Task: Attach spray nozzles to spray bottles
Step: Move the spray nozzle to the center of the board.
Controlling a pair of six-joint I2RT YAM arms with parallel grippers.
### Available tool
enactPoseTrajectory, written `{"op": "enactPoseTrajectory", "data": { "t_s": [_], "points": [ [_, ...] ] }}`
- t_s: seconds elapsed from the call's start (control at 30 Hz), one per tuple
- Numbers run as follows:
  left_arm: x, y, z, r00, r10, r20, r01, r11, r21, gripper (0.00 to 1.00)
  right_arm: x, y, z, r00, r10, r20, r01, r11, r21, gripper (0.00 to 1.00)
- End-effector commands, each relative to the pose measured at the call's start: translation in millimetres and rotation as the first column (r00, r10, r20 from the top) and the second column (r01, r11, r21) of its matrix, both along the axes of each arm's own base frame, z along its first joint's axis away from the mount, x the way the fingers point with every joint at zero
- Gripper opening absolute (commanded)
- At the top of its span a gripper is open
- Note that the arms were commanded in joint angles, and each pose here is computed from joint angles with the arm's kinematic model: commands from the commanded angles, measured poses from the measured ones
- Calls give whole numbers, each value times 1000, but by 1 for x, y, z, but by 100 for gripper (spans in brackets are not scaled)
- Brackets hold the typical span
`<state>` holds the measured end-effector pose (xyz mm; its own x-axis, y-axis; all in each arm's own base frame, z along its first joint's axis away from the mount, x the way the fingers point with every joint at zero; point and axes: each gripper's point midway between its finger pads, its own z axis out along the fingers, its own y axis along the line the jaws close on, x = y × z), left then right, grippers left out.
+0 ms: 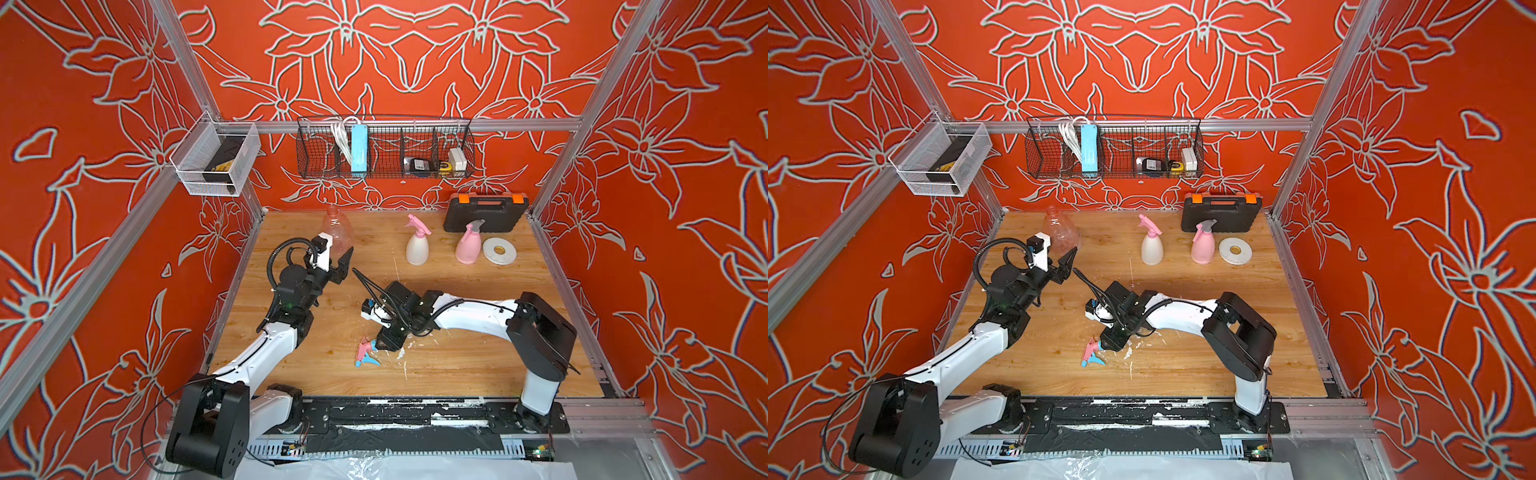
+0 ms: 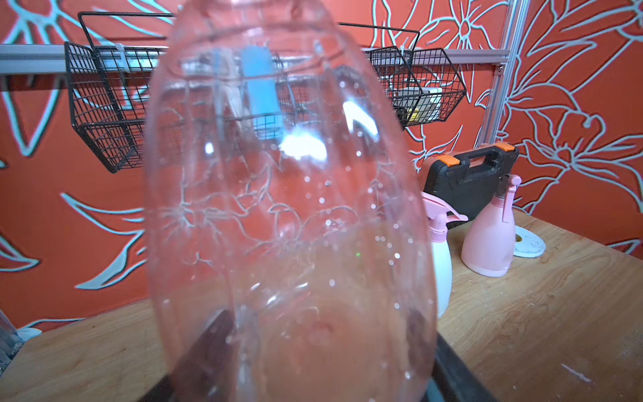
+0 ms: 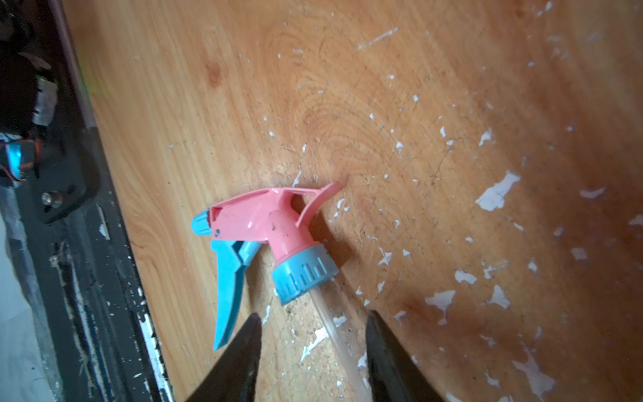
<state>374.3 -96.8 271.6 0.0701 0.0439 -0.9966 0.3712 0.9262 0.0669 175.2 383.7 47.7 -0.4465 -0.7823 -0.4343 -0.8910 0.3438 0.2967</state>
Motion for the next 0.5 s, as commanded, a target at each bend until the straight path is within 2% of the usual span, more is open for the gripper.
{"op": "enactPoseTrajectory", "data": {
  "t_s": [0.0, 0.47],
  "points": [
    [0, 0, 21, 998, -10, 61, 10, 1000, 5, 51, 2, -4, -6, 1000, 28, 10, -27, 999, -33, 49],
    [0, 0, 21, 998, -14, 61, 15, 1000, -19, 50, -12, -16, -24, 1000, -3, -9, 2, 999, -35, 27]
  ]
}}
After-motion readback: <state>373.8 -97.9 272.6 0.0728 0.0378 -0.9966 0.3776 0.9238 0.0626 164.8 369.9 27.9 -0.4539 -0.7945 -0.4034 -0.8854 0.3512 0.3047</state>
